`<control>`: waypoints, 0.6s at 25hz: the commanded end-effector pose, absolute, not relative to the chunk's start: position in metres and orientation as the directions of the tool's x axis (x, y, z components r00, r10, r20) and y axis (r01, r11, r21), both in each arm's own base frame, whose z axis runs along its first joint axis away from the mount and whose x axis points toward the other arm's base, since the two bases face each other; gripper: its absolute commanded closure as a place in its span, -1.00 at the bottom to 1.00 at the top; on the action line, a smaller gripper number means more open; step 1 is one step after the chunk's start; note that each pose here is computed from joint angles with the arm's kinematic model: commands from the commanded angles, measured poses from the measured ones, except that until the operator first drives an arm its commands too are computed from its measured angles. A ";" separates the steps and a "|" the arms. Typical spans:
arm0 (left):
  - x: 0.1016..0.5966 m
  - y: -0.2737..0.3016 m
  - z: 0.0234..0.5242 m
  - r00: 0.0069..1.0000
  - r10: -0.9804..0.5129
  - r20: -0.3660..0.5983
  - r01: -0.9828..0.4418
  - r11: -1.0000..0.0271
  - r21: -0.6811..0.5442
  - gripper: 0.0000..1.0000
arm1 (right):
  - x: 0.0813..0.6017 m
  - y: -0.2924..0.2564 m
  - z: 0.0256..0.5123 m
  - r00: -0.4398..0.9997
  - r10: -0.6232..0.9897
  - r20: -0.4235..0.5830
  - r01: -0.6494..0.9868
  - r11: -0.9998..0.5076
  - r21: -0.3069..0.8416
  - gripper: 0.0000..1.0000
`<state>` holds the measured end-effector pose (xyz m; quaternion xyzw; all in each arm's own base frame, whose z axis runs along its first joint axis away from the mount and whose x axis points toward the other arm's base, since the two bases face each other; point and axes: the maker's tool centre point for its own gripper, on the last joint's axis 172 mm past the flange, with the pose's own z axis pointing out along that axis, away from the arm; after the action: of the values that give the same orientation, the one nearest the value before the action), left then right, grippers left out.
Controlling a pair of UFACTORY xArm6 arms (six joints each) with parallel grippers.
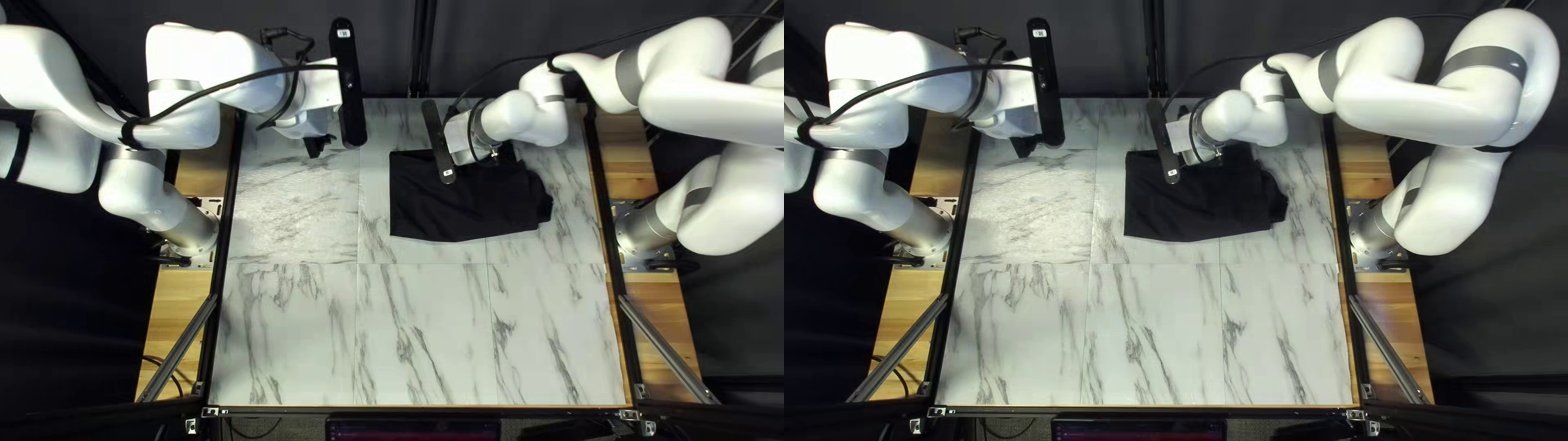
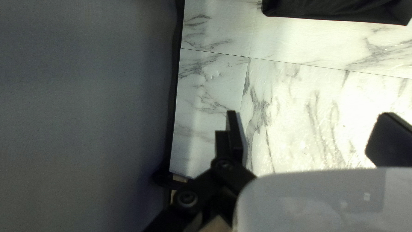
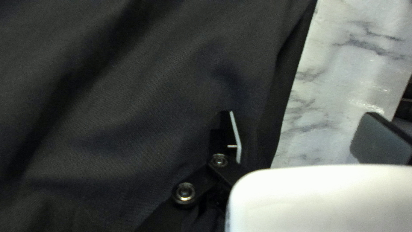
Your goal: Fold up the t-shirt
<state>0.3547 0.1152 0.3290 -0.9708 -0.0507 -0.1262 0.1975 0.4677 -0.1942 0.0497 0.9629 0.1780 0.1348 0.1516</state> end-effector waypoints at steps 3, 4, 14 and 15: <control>0.355 0.115 0.329 0.963 0.049 0.265 0.148 -0.917 -0.371 -1.00 | 0.464 -0.191 0.065 0.901 0.382 0.204 0.298 -0.889 0.348 -1.00; 0.355 0.115 0.329 0.963 0.049 0.265 0.148 -0.917 -0.371 -1.00 | 0.462 -0.188 0.073 0.901 0.382 0.206 0.296 -0.887 0.353 -1.00; 0.355 0.115 0.329 0.963 0.049 0.265 0.148 -0.917 -0.371 -1.00 | 0.402 -0.132 0.179 0.880 0.393 0.266 0.315 -0.903 0.293 -1.00; 0.355 0.115 0.329 0.963 0.049 0.265 0.148 -0.917 -0.371 -1.00 | 0.394 -0.128 0.192 0.881 0.389 0.269 0.313 -0.906 0.284 -1.00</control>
<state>0.3547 0.1152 0.3290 -0.9708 -0.0507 -0.1262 0.1975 0.4270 -0.1504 0.1613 0.9598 0.1753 0.1638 0.1459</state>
